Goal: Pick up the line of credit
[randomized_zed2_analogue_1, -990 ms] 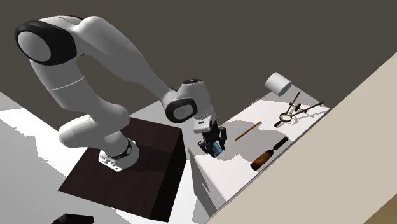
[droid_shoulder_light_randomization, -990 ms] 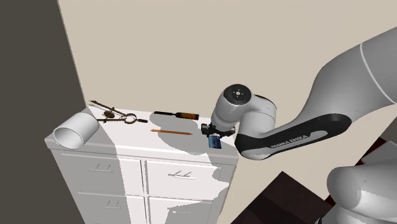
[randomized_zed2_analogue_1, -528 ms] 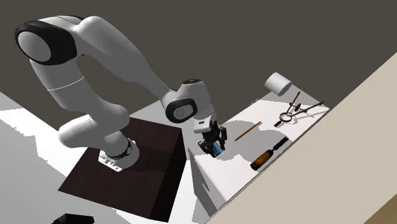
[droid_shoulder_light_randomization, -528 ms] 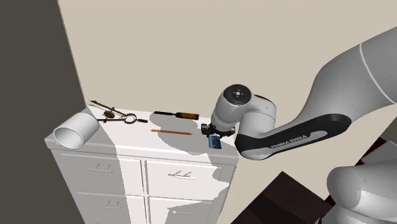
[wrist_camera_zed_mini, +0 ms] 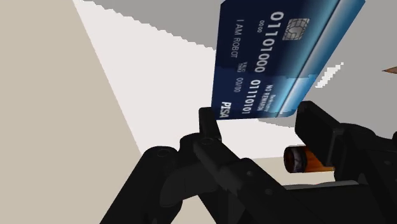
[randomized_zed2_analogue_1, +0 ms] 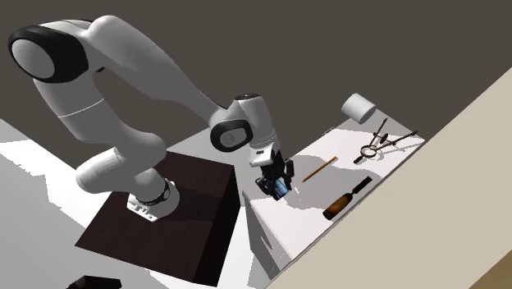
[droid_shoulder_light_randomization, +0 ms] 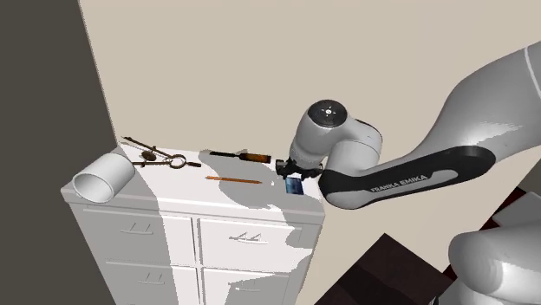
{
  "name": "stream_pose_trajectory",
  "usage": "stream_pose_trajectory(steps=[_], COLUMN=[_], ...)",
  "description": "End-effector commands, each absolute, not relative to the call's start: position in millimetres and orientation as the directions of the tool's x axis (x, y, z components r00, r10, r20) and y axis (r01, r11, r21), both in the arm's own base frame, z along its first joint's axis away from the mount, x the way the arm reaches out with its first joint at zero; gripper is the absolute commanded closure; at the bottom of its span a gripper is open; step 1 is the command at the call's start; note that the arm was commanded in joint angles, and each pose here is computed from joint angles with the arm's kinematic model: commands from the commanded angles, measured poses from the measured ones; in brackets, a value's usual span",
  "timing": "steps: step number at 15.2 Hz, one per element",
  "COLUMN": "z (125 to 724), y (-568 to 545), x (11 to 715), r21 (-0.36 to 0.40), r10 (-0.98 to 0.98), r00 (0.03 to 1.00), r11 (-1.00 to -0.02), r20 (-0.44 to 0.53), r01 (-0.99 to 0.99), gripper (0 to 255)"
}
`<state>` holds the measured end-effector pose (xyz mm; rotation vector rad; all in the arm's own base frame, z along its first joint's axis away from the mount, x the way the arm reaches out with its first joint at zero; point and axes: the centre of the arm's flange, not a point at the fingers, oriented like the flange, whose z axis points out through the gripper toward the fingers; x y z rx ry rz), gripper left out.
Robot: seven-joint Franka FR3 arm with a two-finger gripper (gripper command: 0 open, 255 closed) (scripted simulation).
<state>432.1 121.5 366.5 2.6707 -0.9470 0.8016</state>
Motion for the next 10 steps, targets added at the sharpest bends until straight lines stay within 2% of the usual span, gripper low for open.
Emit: stream_pose_trajectory(steps=[1, 10], z=[377, 415], y=[122, 122], x=[432, 432], r21=[0.004, 0.004], r10=[-0.525, -0.525], r00=[0.649, 0.649], r11=[-0.776, -0.776], r20=[0.551, 0.551], r01=[-0.631, -0.631], gripper=[255, 255])
